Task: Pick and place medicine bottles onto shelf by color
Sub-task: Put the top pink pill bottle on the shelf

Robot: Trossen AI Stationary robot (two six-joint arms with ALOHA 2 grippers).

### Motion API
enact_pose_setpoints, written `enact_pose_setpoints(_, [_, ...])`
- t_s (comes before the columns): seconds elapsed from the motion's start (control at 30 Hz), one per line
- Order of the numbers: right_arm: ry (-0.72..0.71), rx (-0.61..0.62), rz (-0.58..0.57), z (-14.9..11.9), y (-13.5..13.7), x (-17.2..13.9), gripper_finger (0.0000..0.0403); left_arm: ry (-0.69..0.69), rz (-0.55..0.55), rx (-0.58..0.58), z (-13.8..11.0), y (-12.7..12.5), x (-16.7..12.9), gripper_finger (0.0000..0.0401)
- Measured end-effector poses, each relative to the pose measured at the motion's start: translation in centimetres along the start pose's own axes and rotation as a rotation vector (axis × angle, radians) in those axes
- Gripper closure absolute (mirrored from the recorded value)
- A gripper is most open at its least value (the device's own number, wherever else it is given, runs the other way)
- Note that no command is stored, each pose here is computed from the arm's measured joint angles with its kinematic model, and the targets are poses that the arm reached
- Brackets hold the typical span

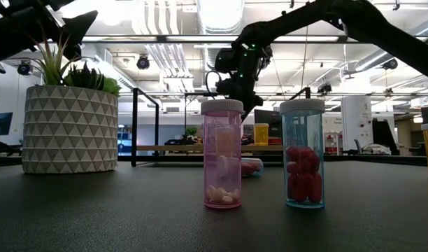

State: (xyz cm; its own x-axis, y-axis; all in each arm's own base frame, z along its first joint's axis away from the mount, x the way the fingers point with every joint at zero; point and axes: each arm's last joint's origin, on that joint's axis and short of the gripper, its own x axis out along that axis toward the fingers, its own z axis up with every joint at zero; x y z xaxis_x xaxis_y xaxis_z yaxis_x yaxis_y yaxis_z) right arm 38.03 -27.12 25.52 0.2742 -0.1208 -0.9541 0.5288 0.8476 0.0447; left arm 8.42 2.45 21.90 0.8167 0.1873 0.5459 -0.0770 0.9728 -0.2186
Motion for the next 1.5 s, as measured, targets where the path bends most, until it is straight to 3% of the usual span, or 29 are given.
enact_pose_setpoints(1.23, [0.019,-0.012,0.039,-0.6,-1.4,1.3,0.0289,0.0,0.0,0.0,0.0,0.0,0.0,0.0168])
enact_pose_setpoints(1.5, [0.016,-0.011,0.038,-0.5,-1.6,1.3,0.0257,0.0,0.0,0.0,0.0,0.0,0.0,0.0168])
